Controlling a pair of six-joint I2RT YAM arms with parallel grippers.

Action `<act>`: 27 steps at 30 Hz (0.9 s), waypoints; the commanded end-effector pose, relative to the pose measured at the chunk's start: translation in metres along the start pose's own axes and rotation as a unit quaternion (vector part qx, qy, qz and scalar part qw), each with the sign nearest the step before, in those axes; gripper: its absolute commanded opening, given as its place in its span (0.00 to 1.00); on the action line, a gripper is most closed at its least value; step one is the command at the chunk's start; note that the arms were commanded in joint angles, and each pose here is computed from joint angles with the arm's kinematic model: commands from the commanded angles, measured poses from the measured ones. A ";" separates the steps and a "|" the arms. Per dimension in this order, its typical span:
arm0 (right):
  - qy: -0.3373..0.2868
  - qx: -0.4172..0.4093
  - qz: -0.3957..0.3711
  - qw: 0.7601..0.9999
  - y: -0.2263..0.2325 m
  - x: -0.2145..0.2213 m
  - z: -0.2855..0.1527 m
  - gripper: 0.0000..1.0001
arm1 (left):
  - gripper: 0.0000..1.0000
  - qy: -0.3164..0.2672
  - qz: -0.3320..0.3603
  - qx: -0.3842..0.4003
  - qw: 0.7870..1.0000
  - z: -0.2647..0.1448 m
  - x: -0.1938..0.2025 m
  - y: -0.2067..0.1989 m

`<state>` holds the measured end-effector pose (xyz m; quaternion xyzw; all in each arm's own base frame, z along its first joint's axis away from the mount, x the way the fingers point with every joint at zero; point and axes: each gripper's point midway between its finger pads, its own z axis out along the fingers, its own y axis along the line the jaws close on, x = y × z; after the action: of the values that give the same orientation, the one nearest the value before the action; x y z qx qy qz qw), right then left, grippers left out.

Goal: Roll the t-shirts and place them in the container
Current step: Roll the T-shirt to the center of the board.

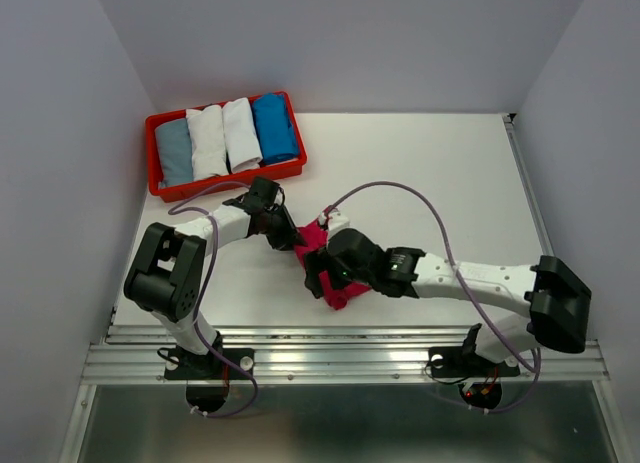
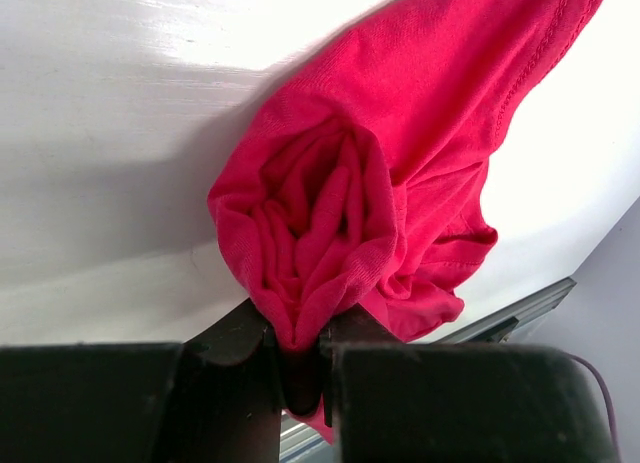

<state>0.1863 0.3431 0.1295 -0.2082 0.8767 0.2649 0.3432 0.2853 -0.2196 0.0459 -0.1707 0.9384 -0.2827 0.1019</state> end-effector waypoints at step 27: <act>0.041 0.210 -0.176 0.961 -0.013 0.054 0.031 0.24 | 0.00 -0.017 0.009 0.015 1.000 -0.013 -0.007 -0.016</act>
<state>0.1667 0.3305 0.0513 -0.3286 0.8750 -0.0259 0.3547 0.2846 -0.2187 0.0452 -0.1735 0.9389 -0.2799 0.1002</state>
